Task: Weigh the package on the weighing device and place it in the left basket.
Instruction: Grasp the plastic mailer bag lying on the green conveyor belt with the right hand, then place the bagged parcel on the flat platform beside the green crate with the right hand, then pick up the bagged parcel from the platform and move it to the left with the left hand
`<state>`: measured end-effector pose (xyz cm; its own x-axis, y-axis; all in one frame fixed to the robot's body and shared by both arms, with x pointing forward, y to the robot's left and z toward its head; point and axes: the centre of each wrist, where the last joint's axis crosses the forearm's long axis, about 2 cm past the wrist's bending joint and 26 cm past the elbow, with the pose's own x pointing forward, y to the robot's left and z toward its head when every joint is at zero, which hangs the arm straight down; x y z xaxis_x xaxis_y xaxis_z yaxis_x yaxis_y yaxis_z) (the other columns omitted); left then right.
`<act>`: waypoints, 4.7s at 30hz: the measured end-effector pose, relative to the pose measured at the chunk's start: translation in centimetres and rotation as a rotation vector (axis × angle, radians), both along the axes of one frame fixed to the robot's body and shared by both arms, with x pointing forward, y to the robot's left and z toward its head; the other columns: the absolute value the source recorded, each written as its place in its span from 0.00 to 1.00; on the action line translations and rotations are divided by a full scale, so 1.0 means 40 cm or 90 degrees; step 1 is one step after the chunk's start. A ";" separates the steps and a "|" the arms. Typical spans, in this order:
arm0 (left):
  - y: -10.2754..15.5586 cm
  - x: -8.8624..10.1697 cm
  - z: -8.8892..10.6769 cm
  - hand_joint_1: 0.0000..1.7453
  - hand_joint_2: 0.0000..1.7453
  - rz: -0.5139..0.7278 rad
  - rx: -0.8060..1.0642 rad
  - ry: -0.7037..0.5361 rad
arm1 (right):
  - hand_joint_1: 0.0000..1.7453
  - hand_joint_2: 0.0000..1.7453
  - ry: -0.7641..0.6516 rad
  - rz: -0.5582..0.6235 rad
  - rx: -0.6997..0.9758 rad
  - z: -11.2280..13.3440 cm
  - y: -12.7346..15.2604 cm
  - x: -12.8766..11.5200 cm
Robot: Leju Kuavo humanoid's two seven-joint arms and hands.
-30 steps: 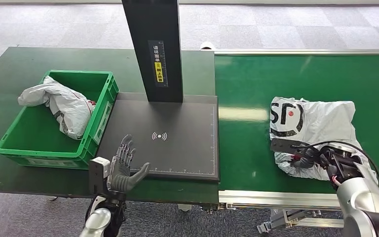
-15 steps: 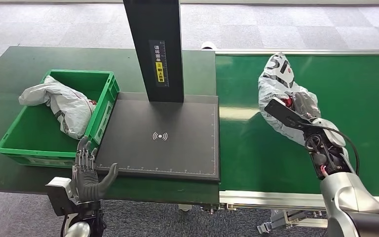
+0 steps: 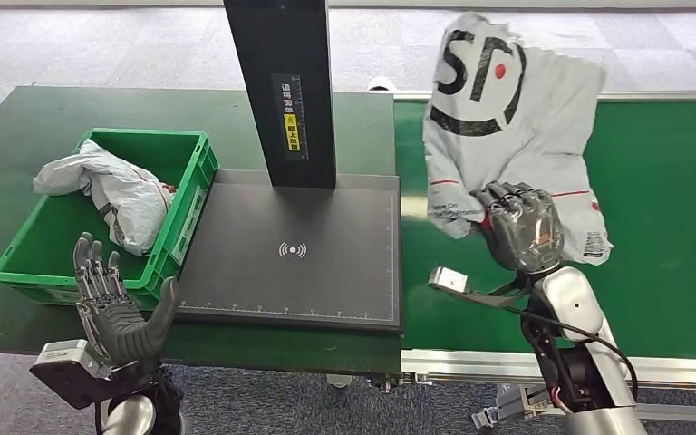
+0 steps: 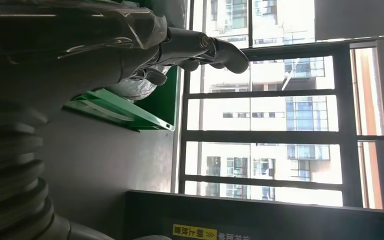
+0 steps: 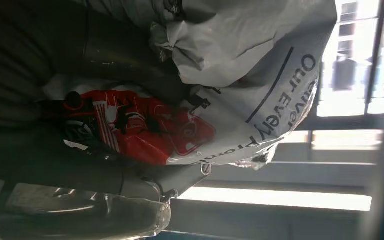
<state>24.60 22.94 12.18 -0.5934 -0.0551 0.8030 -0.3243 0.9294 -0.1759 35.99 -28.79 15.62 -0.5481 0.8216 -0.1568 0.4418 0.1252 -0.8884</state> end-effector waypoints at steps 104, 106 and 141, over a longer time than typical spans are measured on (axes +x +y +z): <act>-0.159 0.146 -0.096 0.61 1.00 -0.214 0.687 0.413 | 0.00 1.00 0.556 0.187 0.814 -0.220 0.012 -0.182; -0.162 0.147 -0.097 1.00 1.00 -0.225 0.693 0.420 | 0.00 1.00 0.558 0.186 0.813 -0.223 0.014 -0.185; -0.140 0.109 -0.029 1.00 1.00 -0.051 0.432 0.053 | 0.00 1.00 0.546 0.151 0.859 -0.239 0.001 -0.265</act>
